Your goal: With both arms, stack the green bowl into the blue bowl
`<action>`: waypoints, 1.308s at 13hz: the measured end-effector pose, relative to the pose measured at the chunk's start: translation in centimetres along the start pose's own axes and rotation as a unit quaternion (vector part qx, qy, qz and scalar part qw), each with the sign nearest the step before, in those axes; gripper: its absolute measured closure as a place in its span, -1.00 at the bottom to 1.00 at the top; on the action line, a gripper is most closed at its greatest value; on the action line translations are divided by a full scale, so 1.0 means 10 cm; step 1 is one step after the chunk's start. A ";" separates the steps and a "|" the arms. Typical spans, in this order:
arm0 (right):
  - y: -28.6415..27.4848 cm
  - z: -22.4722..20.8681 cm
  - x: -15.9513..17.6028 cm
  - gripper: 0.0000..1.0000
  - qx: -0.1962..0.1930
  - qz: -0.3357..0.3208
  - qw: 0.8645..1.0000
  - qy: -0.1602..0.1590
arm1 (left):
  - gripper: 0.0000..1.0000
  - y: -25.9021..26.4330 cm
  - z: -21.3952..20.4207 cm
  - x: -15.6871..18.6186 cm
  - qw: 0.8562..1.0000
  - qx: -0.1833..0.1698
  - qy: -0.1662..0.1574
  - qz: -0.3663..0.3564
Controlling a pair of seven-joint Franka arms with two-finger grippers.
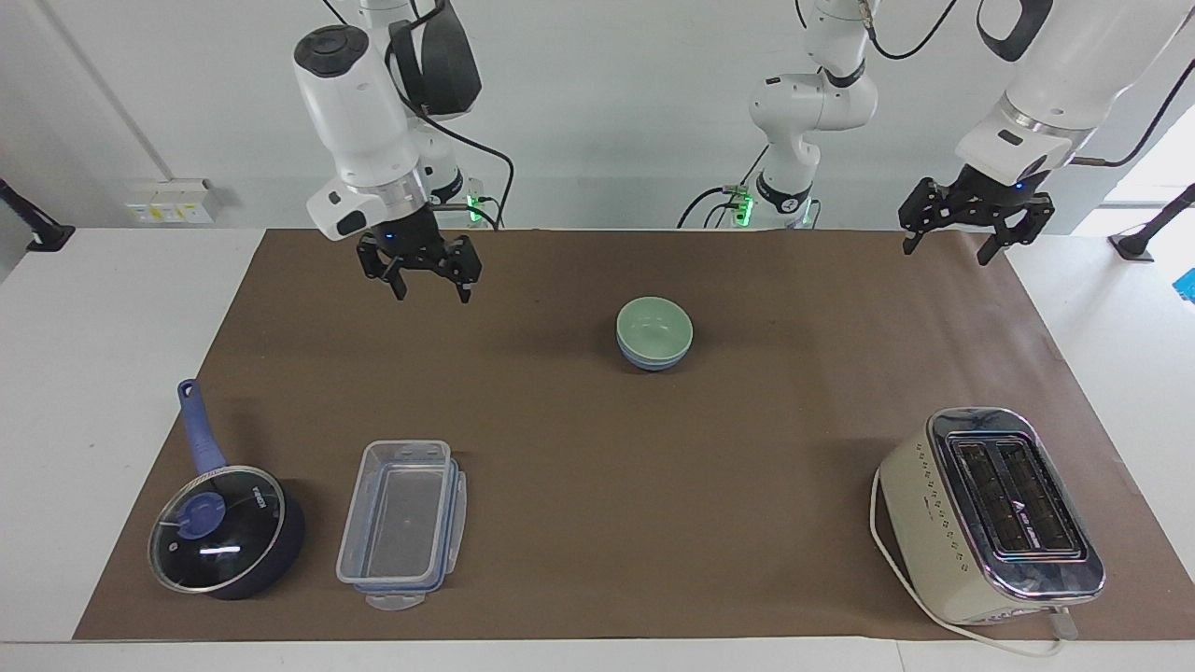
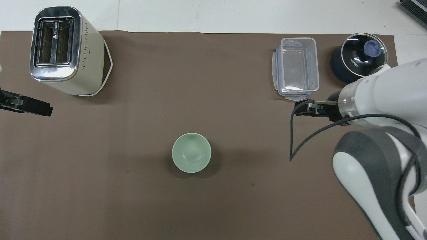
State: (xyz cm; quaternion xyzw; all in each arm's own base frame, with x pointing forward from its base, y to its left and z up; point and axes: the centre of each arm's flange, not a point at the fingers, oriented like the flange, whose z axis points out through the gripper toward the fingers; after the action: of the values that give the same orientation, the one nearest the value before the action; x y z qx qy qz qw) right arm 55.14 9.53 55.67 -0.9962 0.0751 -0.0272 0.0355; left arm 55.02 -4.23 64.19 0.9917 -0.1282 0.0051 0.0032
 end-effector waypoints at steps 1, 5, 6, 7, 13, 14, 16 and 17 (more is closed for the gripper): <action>0.15 -0.06 0.02 -1.00 -0.002 0.006 1.000 -0.004 | -1.00 0.00 0.00 0.00 1.000 0.000 0.000 0.000; 0.65 -0.23 0.02 -1.00 -0.011 0.030 0.999 -0.018 | -1.00 0.01 0.00 0.00 1.000 0.000 0.000 0.000; 0.79 -0.24 0.02 -1.00 -0.013 0.030 0.999 -0.023 | -1.00 0.00 0.00 0.00 1.000 0.000 0.000 -0.001; 0.94 -0.26 0.04 -1.00 -0.013 0.028 0.999 -0.023 | -1.00 -0.01 0.00 0.00 1.000 0.000 0.000 -0.002; 1.24 -0.71 0.08 -1.00 -0.032 0.016 0.999 0.005 | -1.00 -0.07 -0.03 -0.02 1.000 -0.001 0.003 -0.008; 1.22 -0.89 0.05 -1.00 -0.035 0.015 0.999 0.009 | -1.00 -0.07 -0.04 -0.03 1.000 0.000 0.004 -0.008; 1.21 -1.18 -0.03 -1.00 -0.045 0.012 0.999 0.012 | -1.00 -0.07 -0.07 -0.03 1.000 0.000 0.007 -0.008; 1.20 -1.28 -0.08 -1.00 -0.046 0.012 0.999 0.007 | -1.00 -0.07 -0.09 -0.04 1.000 0.000 0.008 -0.008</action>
State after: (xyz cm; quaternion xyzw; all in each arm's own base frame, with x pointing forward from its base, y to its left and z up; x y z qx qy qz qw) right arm 51.83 -3.07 67.45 -0.9956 0.0887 -0.0300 -0.0105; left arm 54.77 -3.43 65.05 0.9927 -0.1200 0.0135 0.0038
